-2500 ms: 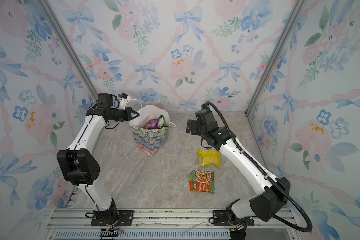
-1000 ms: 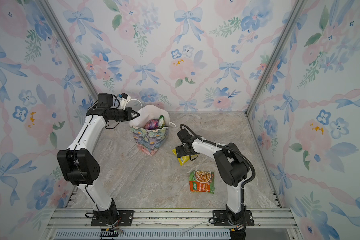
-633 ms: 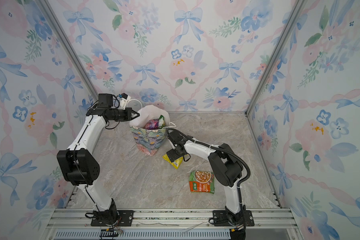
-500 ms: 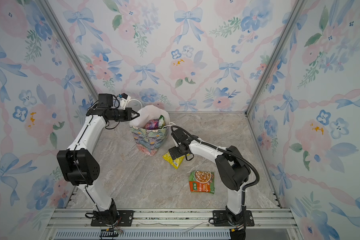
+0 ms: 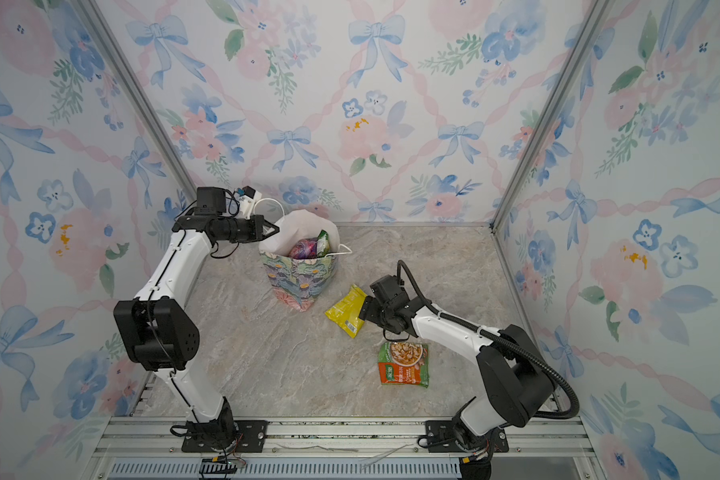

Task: Place the snacks into the paper bag
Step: 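Grasp the yellow chips packet with the right gripper and drag it nearer the bag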

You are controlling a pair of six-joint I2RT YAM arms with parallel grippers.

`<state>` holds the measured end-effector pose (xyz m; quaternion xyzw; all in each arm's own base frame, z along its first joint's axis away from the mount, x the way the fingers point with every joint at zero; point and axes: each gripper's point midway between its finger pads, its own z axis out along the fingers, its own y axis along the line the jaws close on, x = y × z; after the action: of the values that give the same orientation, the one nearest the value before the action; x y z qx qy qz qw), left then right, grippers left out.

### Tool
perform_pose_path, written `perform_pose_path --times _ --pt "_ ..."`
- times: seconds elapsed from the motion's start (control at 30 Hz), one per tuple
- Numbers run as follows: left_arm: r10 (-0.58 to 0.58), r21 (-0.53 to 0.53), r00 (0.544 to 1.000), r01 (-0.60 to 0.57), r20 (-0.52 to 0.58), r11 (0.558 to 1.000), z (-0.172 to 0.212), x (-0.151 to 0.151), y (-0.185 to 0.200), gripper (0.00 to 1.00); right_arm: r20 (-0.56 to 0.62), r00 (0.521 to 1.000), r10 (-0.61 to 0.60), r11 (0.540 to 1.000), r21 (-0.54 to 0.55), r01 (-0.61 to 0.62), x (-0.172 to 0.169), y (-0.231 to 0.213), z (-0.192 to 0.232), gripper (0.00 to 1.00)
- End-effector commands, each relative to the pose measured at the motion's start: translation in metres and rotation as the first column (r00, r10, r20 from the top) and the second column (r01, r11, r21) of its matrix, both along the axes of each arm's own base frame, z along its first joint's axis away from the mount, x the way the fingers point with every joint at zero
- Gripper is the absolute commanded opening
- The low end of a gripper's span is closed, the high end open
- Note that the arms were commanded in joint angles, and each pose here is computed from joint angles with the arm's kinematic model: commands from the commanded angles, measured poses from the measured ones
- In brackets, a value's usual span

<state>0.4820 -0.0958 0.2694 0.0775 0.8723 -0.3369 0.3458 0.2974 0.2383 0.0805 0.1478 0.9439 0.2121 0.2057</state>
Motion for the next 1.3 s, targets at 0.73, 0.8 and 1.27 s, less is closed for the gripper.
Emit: perform_pose_path --times 0.73,0.8,1.27 --pt "-0.017 -0.001 1.0 0.017 0.014 1.0 0.005 -0.005 -0.003 0.0 -0.041 0.99 -0.133 0.973 0.187 0.138 0.008 0.034 -0.032 0.59" --pt "-0.017 -0.001 1.0 0.017 0.015 1.0 0.006 -0.006 -0.003 0.0 -0.054 0.99 -0.133 0.974 0.175 0.14 0.008 0.034 -0.043 0.59" --pt "-0.017 0.0 1.0 0.017 0.014 1.0 0.005 -0.006 -0.003 0.0 -0.036 0.992 -0.119 0.974 0.19 0.123 0.013 0.04 -0.054 0.28"
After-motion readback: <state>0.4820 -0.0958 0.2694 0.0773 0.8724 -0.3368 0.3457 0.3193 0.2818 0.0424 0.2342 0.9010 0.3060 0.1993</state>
